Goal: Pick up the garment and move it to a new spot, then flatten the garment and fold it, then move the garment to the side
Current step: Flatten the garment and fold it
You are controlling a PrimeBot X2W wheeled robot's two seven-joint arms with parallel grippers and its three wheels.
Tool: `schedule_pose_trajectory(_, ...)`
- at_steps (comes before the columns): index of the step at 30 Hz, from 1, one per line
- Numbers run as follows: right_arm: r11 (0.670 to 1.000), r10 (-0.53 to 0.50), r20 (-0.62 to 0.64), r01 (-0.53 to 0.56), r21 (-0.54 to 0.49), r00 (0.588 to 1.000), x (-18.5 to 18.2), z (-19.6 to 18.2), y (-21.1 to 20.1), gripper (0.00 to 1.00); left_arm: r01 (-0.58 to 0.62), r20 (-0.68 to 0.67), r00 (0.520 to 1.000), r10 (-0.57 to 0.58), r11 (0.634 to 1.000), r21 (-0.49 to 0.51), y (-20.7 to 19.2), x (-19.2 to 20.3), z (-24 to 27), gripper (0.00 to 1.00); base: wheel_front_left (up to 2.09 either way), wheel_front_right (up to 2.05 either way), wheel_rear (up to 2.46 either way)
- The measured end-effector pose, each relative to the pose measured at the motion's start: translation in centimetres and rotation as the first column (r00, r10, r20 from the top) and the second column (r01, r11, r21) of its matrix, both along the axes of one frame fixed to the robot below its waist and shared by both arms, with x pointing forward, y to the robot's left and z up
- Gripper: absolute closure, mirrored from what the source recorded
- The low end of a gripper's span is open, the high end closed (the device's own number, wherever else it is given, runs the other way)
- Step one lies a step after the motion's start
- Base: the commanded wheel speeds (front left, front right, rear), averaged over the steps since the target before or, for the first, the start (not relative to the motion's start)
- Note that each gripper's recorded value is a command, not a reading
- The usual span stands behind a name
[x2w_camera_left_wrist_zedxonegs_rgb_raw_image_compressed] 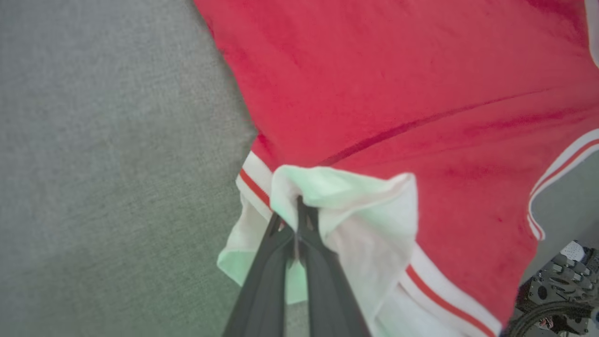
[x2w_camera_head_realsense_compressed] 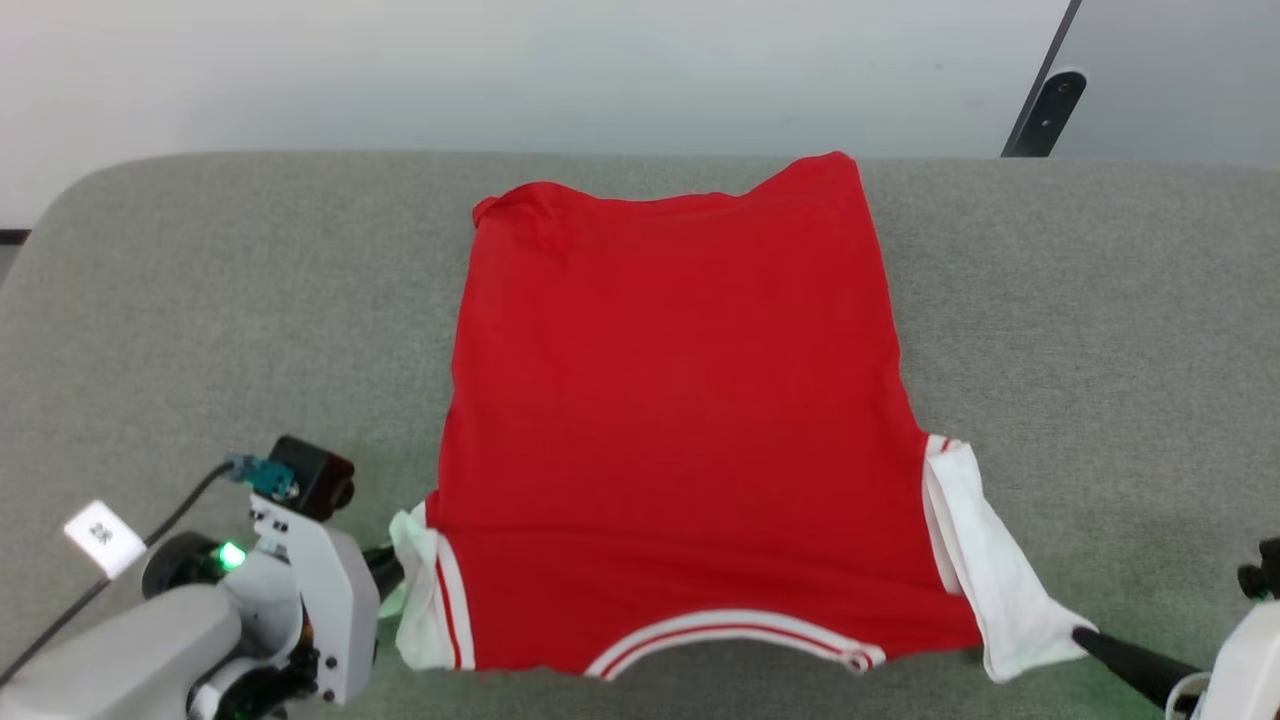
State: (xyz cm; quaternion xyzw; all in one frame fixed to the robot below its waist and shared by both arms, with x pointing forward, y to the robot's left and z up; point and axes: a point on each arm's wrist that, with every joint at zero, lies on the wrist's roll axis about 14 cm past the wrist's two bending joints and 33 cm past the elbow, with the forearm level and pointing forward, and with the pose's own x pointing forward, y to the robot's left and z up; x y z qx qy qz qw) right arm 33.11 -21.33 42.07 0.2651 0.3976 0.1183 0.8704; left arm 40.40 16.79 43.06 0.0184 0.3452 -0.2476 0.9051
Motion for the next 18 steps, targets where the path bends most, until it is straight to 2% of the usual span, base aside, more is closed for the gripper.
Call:
schedule_pose_trajectory(10, 1.000, -0.006, -0.085, 0.004, -0.026, 0.996, -1.8, -1.1, 0.9, 1.00, -0.038, -0.123, 0.992, 0.038, 0.999, 0.002, 0.6, -3.0, -3.0, 1.00, 0.00, 0.00, 0.00)
schedule_pose_trajectory(18, 0.982, 0.019, -0.097, -0.037, -0.186, 0.995, -0.7, -2.0, 1.0, 1.00, -0.053, -0.159, 0.986, 0.053, 0.999, 0.008, 0.5, -3.2, -4.6, 1.00, 0.00, 0.00, 0.00)
